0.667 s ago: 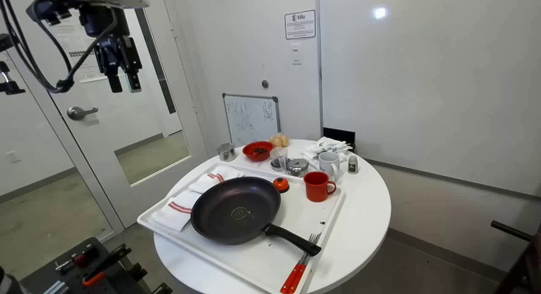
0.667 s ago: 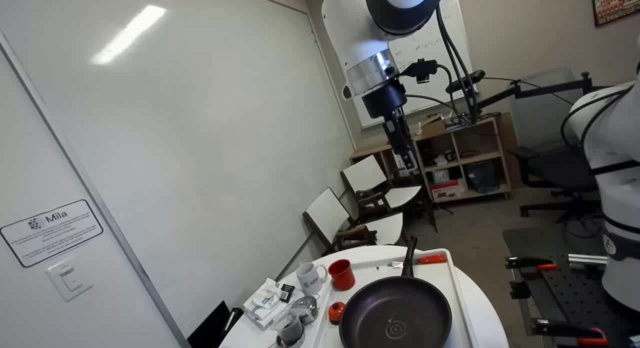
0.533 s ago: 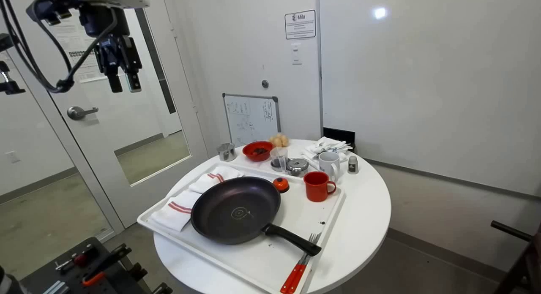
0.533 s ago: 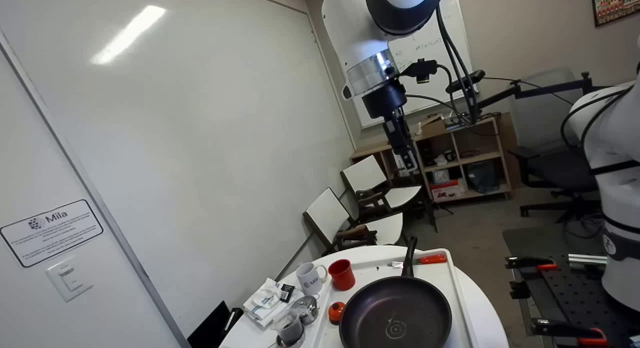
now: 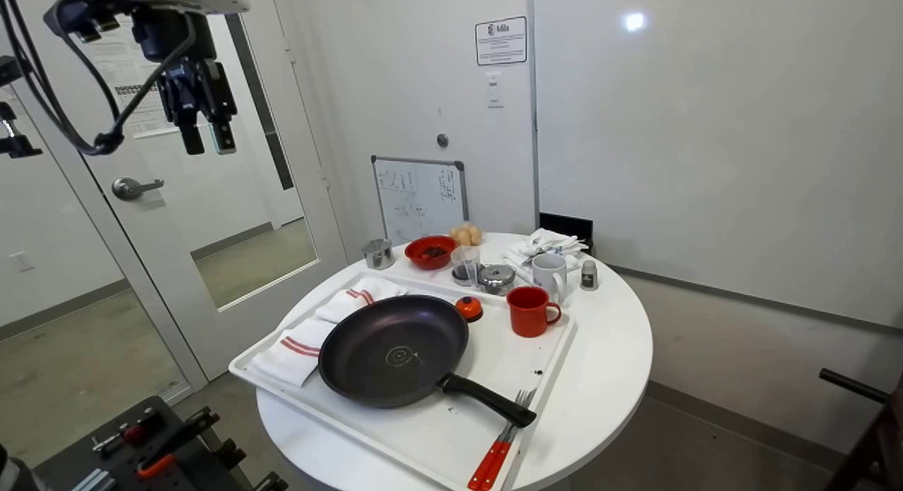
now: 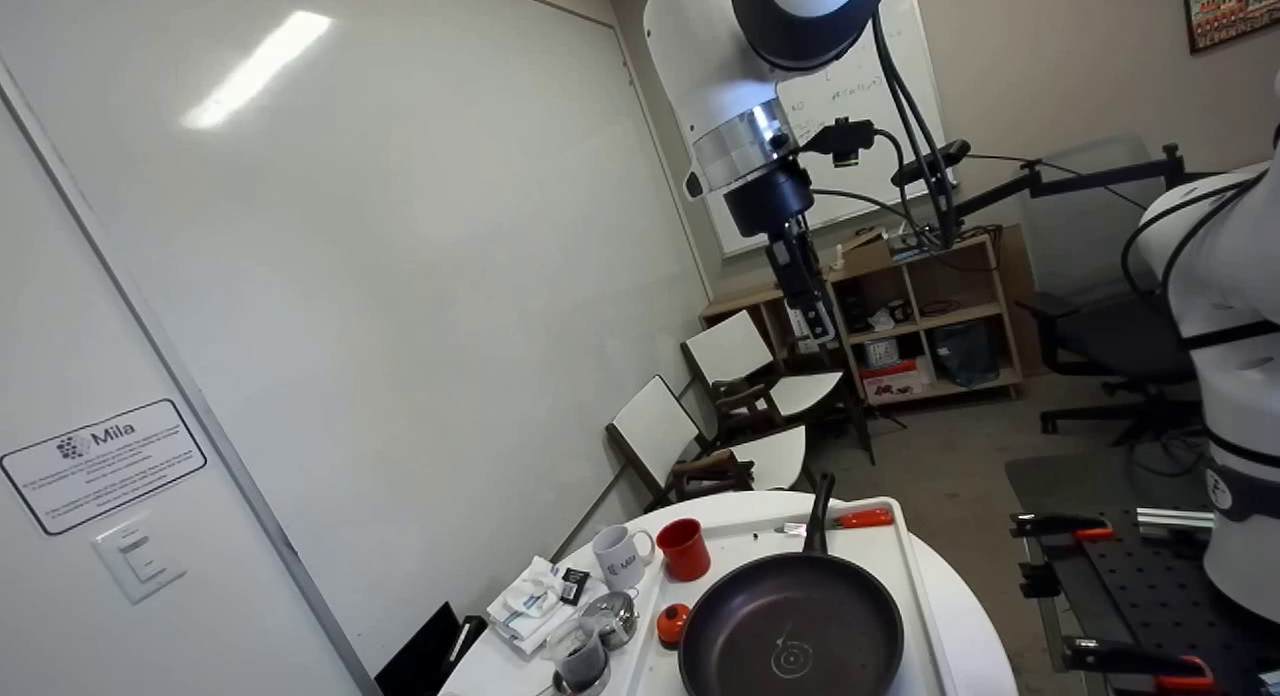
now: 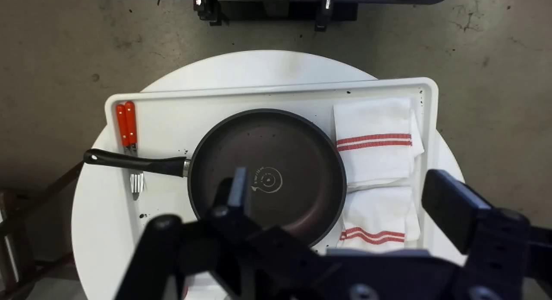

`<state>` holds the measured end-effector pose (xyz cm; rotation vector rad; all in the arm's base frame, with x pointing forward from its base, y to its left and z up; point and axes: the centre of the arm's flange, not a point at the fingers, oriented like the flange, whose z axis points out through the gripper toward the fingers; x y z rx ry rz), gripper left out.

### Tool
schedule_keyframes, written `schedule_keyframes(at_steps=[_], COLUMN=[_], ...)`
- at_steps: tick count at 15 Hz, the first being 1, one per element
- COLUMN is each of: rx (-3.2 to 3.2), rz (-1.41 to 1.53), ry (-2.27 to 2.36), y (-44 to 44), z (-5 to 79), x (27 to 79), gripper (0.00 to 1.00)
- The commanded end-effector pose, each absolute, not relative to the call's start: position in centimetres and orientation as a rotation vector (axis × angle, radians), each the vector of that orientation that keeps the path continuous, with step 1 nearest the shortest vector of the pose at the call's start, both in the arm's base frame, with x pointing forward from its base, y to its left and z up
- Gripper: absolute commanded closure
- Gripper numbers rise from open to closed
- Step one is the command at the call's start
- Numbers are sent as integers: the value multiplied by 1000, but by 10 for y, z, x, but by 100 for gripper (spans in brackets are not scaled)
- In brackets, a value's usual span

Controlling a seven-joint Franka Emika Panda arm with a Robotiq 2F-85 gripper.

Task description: Move the orange cup to the right front corner of the tray

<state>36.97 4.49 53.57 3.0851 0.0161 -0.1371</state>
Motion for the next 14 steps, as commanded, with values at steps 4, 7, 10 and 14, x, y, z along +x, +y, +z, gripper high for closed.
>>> schedule_keyframes(at_steps=[4,7,10,14], rx=[3107,3133,3153,3148], rz=[-122,-90,-71,-42], ry=[4,-26,-40,-83], y=[29,10,-14,-46], z=[523,503,472,432], x=[387,407,431,466], gripper=[0,0,0,0])
